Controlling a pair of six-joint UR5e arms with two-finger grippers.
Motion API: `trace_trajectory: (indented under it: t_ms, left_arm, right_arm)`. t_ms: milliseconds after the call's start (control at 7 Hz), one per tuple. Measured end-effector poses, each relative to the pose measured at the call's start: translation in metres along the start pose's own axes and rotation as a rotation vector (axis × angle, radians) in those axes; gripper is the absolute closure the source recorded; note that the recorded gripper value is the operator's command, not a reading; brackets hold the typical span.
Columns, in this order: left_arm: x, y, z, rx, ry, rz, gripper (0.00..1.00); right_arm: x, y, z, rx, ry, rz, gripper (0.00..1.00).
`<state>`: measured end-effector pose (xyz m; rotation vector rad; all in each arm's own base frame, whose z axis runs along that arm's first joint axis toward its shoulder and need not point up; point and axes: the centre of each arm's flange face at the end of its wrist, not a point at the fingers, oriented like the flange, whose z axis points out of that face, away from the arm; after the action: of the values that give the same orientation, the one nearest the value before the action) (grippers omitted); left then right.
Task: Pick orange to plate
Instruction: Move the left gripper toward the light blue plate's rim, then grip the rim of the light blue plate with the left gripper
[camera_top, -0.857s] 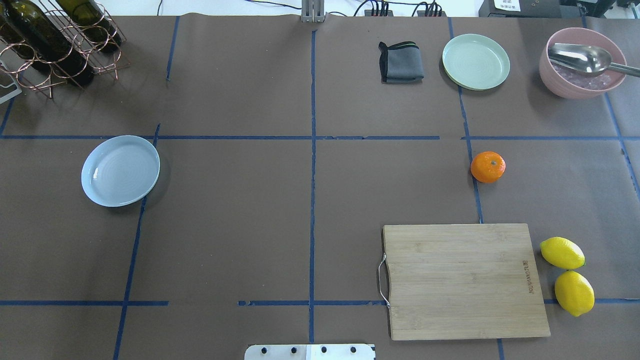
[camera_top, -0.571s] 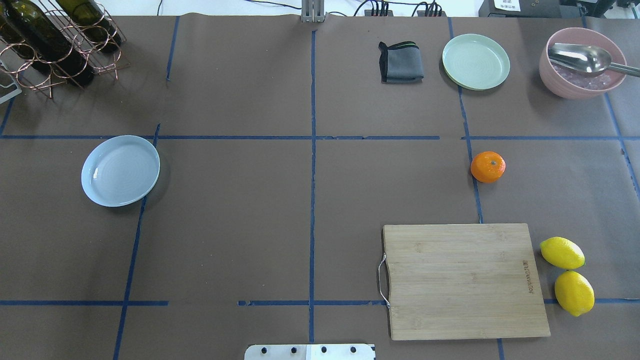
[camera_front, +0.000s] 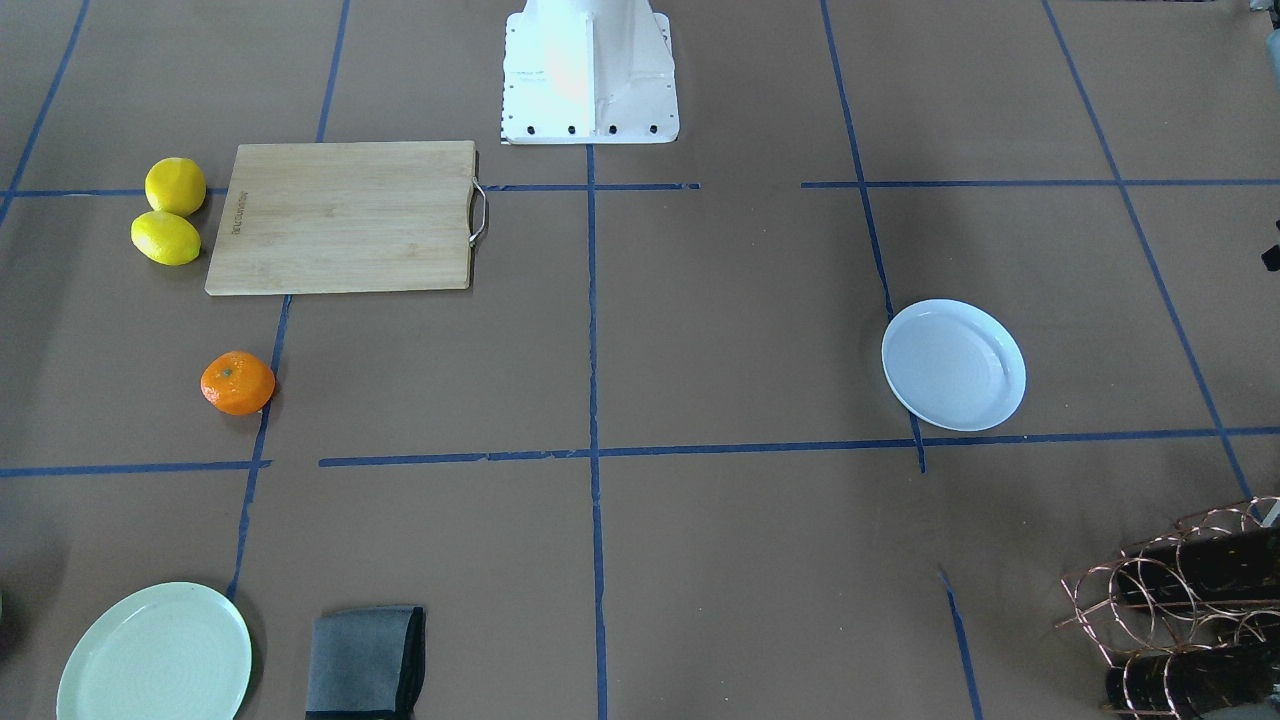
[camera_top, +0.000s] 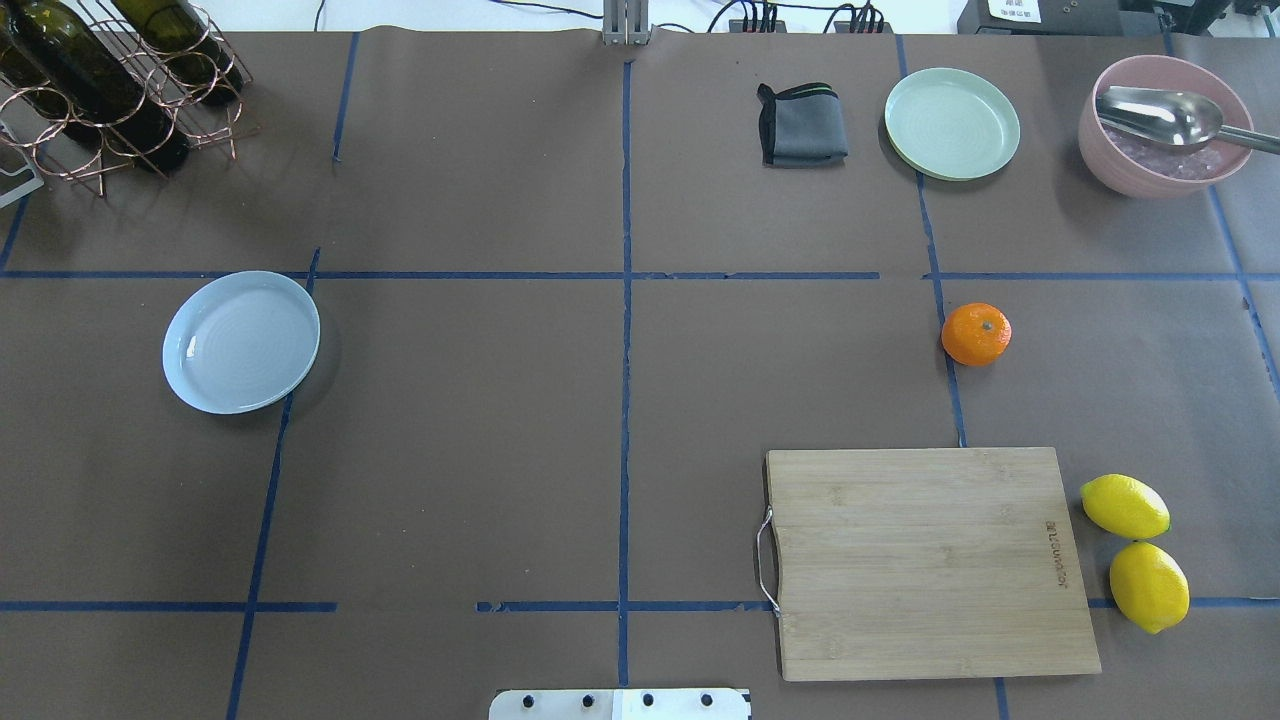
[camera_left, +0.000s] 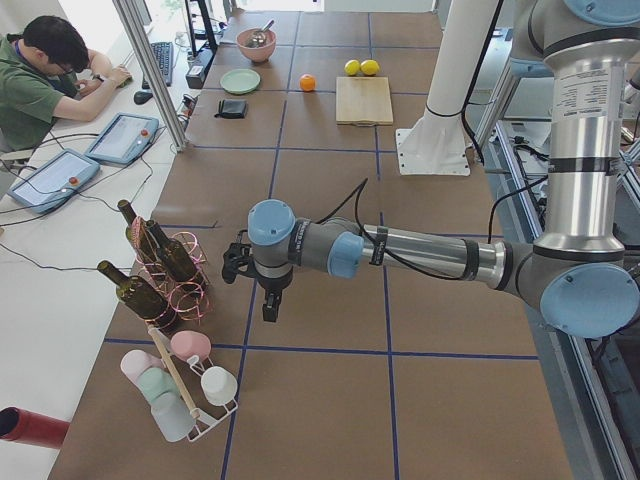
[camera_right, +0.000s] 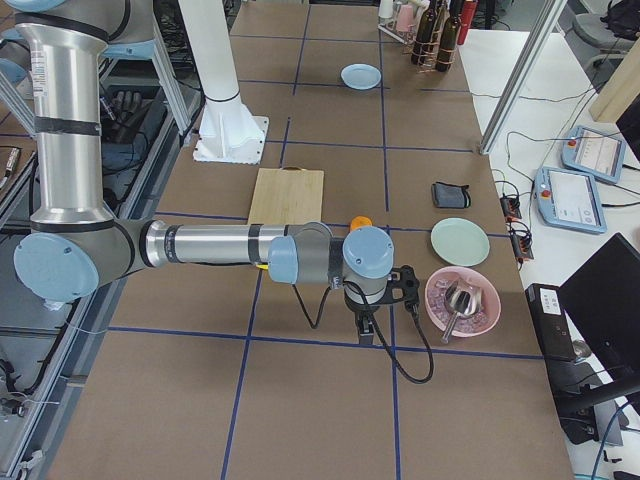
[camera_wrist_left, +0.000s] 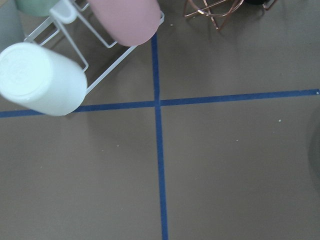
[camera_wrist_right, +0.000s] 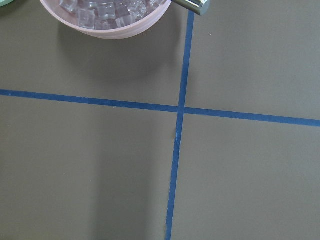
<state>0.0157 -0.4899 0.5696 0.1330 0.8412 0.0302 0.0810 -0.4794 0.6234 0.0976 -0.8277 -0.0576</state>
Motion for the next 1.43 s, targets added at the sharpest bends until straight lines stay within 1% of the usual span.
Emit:
trace_trajectory:
  t_ms: [286,429,571,714,1000,1143,1286,1429]
  left_arm:
    - [0.062,0.004,0.039,-0.004,0.050,-0.039,0.00]
    - [0.081,0.007,0.055,-0.004,0.051,-0.067,0.00]
    - [0.097,0.010,0.076,0.003,0.031,-0.098,0.00]
    - [0.110,0.015,0.104,0.017,0.014,-0.120,0.03]
    - [0.143,0.025,0.157,0.030,0.026,-0.160,0.11]
    - [0.155,0.027,0.171,0.042,0.020,-0.172,0.17]
    - [0.160,0.026,0.179,0.048,0.014,-0.177,0.24]
    - [0.163,0.024,0.185,0.050,0.009,-0.178,0.28]
  right_arm:
    - [-0.011,-0.008,0.001,-0.002,0.002,-0.020,0.00]
    - [-0.022,-0.021,-0.004,0.007,0.007,-0.044,0.00]
    - [-0.030,-0.029,-0.008,0.017,0.007,-0.060,0.00]
    - [-0.032,-0.032,-0.010,0.020,0.004,-0.065,0.00]
    - [-0.034,-0.035,-0.010,0.019,0.002,-0.065,0.00]
    - [-0.034,-0.035,-0.009,0.018,0.001,-0.064,0.00]
    - [-0.034,-0.035,-0.010,0.019,0.000,-0.066,0.00]
    - [-0.035,-0.036,-0.010,0.020,-0.001,-0.067,0.00]
